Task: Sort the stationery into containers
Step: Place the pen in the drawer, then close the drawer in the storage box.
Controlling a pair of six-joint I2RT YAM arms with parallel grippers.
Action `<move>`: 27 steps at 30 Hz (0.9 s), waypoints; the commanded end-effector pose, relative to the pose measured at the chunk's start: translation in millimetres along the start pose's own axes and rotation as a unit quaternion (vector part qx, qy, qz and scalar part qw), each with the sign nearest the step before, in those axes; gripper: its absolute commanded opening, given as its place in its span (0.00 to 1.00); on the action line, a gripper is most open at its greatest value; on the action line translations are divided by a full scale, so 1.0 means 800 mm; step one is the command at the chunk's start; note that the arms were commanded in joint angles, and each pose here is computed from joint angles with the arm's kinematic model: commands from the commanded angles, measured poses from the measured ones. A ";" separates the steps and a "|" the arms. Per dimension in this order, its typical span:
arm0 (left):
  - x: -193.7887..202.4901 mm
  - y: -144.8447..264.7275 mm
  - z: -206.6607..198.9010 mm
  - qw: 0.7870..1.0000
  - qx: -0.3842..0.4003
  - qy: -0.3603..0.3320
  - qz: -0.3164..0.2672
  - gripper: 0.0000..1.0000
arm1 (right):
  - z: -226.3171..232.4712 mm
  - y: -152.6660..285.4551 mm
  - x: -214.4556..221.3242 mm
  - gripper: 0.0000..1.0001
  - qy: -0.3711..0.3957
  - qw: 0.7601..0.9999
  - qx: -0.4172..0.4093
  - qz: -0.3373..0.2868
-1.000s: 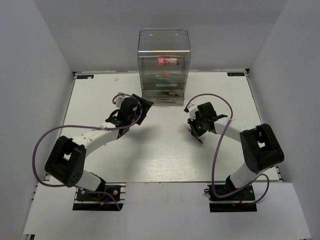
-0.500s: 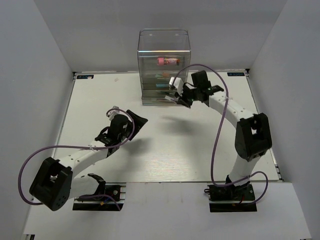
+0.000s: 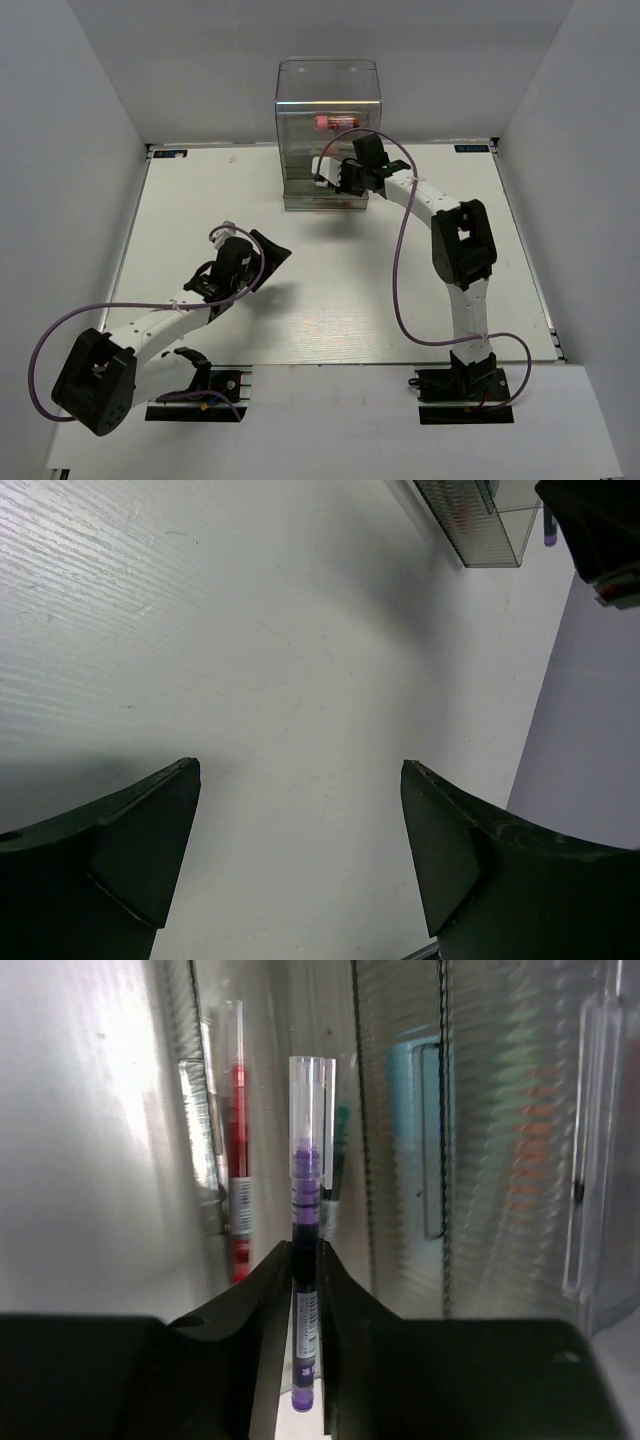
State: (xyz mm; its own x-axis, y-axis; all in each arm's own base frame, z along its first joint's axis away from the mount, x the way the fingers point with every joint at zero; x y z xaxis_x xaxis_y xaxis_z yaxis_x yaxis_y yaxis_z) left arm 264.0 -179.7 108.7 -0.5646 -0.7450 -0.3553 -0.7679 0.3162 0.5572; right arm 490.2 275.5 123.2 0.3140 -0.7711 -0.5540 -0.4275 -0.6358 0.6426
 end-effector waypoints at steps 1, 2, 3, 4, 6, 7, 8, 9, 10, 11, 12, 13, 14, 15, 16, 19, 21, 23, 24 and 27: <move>-0.003 0.010 0.002 1.000 0.003 -0.007 -0.006 0.91 | -0.055 0.001 -0.018 0.24 0.056 0.996 0.068 -0.001; -0.003 0.010 0.003 1.000 0.003 -0.007 -0.006 0.91 | -0.057 -0.001 -0.018 0.31 0.057 0.996 0.067 -0.001; -0.003 0.010 0.003 1.000 0.003 -0.007 -0.006 0.91 | -0.054 -0.002 -0.018 0.38 0.056 0.996 0.063 -0.001; -0.003 0.010 0.003 1.000 0.003 -0.007 -0.006 0.91 | -0.050 -0.003 -0.018 0.44 0.056 0.997 0.058 -0.002; -0.001 0.009 0.008 1.000 -0.002 -0.007 -0.004 0.91 | -0.042 -0.001 -0.022 0.44 0.050 0.997 0.049 -0.012; -0.001 0.009 0.008 1.000 -0.002 -0.007 -0.004 0.91 | -0.042 0.006 -0.028 0.44 0.052 0.997 0.048 -0.021; 0.000 0.006 0.011 1.000 -0.008 -0.008 -0.002 0.91 | -0.039 0.007 -0.031 0.42 0.050 0.997 0.047 -0.026; 0.000 0.006 0.009 1.000 -0.004 -0.008 -0.003 0.91 | -0.038 0.010 -0.029 0.40 0.046 0.998 0.045 -0.028; -0.001 0.004 0.007 1.000 -0.005 -0.008 -0.003 0.91 | -0.031 0.012 -0.034 0.33 0.034 0.998 0.036 -0.040; 0.001 0.001 0.006 1.000 -0.008 -0.008 0.003 0.91 | -0.028 0.017 -0.044 0.13 0.032 0.997 0.027 -0.060; 0.002 -0.001 0.009 1.000 -0.012 -0.009 0.005 0.91 | -0.025 0.023 -0.049 0.00 0.029 0.997 0.014 -0.068; 0.000 0.000 0.003 1.000 -0.007 -0.008 0.003 0.91 | -0.006 0.023 -0.053 0.00 0.024 0.996 -0.021 -0.082; 0.002 -0.003 0.003 1.000 -0.007 -0.008 0.008 0.91 | 0.000 0.026 -0.056 0.00 0.033 0.995 -0.038 -0.092; 0.004 -0.005 0.006 1.000 -0.011 -0.009 0.009 0.91 | 0.011 0.028 -0.071 0.00 0.038 0.988 -0.070 -0.132; 0.004 -0.007 0.001 1.000 -0.006 -0.013 0.013 0.91 | 0.042 0.035 -0.066 0.00 0.036 0.984 -0.127 -0.123; 0.003 -0.008 -0.002 1.000 -0.006 -0.013 0.013 0.91 | 0.075 0.040 -0.073 0.00 0.044 0.970 -0.190 -0.144; 0.003 -0.008 -0.002 1.000 -0.006 -0.013 0.013 0.91 | 0.098 0.032 -0.062 0.00 0.027 0.964 -0.227 -0.133; 0.003 -0.008 -0.002 1.000 -0.006 -0.013 0.013 0.91 | 0.101 0.024 -0.056 0.00 0.024 0.965 -0.231 -0.119; 0.003 -0.008 -0.002 1.000 -0.006 -0.013 0.013 0.91 | 0.104 0.017 -0.051 0.00 0.022 0.966 -0.233 -0.112; 0.004 -0.007 0.001 1.000 -0.006 -0.013 0.013 0.91 | 0.096 -0.004 -0.029 0.00 -0.002 0.977 -0.206 -0.063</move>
State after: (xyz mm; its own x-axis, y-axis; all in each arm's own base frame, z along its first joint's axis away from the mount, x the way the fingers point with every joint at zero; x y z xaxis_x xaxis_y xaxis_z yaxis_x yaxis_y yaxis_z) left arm 259.5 -178.9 88.1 -0.5984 -0.7216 -0.3482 -0.7263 0.3050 0.6160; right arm 416.7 299.7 111.0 0.3951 -0.6371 -0.6618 -0.0056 -0.7221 0.6918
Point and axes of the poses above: each gripper's point midway between its finger pads, its own y axis back along the fingers, its own z axis along the line the jaws close on, x = y × z, the point moved 2 cm from there along y, back along the fingers, and after that the axes turned 3 degrees about y, right-handed, at the moved point
